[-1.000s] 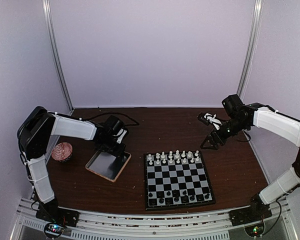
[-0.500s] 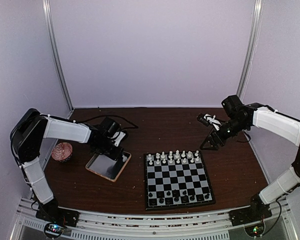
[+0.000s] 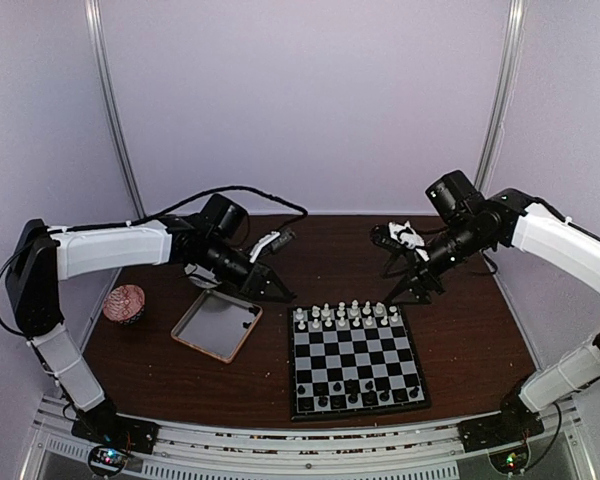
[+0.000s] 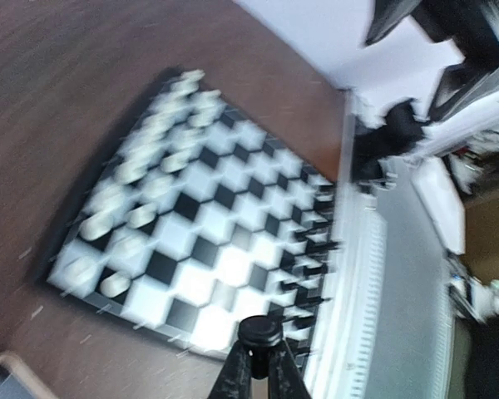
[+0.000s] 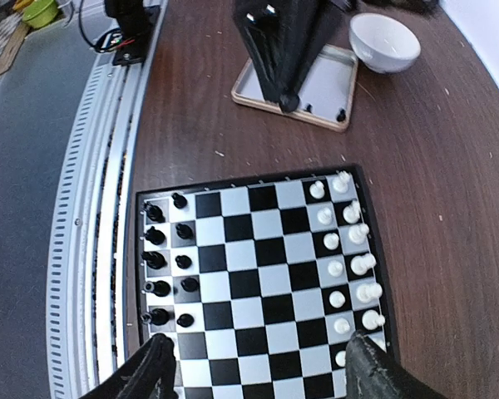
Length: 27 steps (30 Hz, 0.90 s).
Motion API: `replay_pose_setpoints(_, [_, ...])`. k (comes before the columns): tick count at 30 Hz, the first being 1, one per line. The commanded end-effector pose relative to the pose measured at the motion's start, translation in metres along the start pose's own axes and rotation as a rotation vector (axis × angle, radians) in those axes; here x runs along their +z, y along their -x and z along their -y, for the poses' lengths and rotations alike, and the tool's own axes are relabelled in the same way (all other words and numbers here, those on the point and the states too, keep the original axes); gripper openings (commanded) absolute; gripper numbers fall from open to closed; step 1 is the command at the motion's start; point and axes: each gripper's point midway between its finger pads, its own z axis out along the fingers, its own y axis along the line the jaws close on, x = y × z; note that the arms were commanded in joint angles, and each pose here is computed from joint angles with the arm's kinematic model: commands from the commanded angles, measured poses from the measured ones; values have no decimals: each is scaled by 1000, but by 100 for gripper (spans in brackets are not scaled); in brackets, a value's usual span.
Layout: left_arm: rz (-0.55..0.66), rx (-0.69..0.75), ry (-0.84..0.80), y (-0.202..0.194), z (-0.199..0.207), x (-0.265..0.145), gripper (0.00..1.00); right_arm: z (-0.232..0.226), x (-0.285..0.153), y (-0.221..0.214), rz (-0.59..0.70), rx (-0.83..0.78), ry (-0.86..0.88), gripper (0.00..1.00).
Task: Set up the chess pieces on the board
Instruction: Pass from the left arm to the right
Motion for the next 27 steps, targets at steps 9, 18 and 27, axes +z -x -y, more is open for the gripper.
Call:
replay_pose_setpoints(9, [-114,39,-456,15,103,37,5,-36,32,49,-112,-455,-99,72])
replay_pose_setpoints(18, [-146,23,-542,13,119,43,5,-47,54,54,-180,-572,-149,62])
replay_pose_setpoints(27, [-159,4,-548,9,116,47,5,-61,71,58,-212,-640,-156,49])
